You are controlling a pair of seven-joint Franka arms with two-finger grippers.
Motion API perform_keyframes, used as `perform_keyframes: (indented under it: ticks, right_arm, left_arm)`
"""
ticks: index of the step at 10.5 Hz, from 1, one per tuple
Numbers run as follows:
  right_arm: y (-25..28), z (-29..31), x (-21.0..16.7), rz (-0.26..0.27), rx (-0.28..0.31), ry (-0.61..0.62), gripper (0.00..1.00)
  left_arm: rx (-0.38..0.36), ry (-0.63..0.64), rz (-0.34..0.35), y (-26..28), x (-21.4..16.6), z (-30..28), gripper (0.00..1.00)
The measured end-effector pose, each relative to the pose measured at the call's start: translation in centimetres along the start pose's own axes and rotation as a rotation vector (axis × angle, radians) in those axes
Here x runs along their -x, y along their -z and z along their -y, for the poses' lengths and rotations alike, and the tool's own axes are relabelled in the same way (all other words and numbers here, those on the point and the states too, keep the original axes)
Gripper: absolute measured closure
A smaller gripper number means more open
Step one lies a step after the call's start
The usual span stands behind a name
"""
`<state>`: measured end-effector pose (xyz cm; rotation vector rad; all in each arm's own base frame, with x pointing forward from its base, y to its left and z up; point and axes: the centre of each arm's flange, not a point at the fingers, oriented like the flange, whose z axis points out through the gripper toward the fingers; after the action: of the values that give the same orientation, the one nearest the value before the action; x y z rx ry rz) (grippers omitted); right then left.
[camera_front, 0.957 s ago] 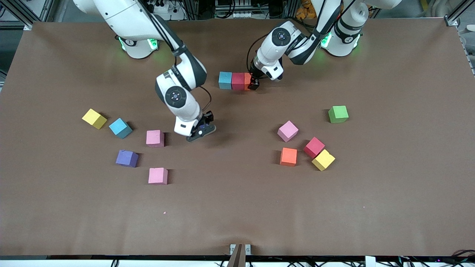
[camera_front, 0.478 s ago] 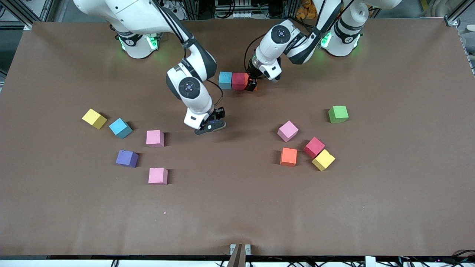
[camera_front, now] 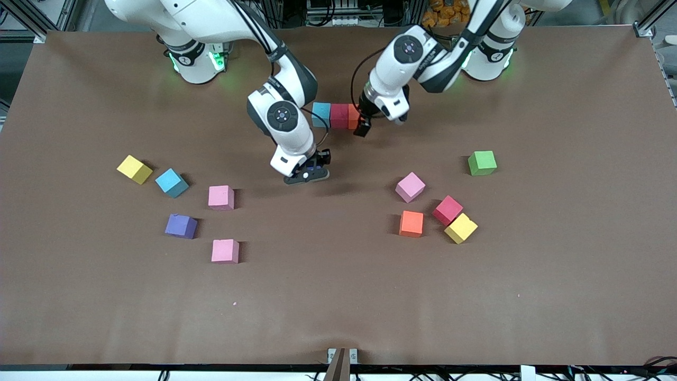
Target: Form number 2 with 11 blocks
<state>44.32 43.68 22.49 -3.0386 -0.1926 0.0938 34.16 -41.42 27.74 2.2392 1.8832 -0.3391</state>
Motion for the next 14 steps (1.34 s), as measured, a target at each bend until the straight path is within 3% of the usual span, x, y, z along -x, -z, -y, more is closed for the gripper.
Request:
perform_keyframes:
  ticks: [4, 6, 10, 14]
  right_arm:
    - [-1.6, 8.4, 4.2, 0.054, 0.034, -0.125, 0.44]
    - [-3.3, 11.1, 5.8, 0.066, 0.046, -0.151, 0.44]
    - [-5.1, 13.1, 7.7, 0.076, 0.061, -0.176, 0.44]
    - [-5.1, 14.2, 8.8, 0.075, 0.061, -0.180, 0.44]
  left_arm:
    - [-0.035, -0.172, 0.005, 8.0, -6.6, -14.2, 0.00]
    - [-0.054, -0.265, -0.028, 8.8, -9.2, -18.2, 0.00]
    - [-0.160, -0.459, -0.116, 2.8, -11.1, -18.3, 0.00]
    - [-0.236, -0.531, -0.122, -0.5, -12.4, -17.0, 0.00]
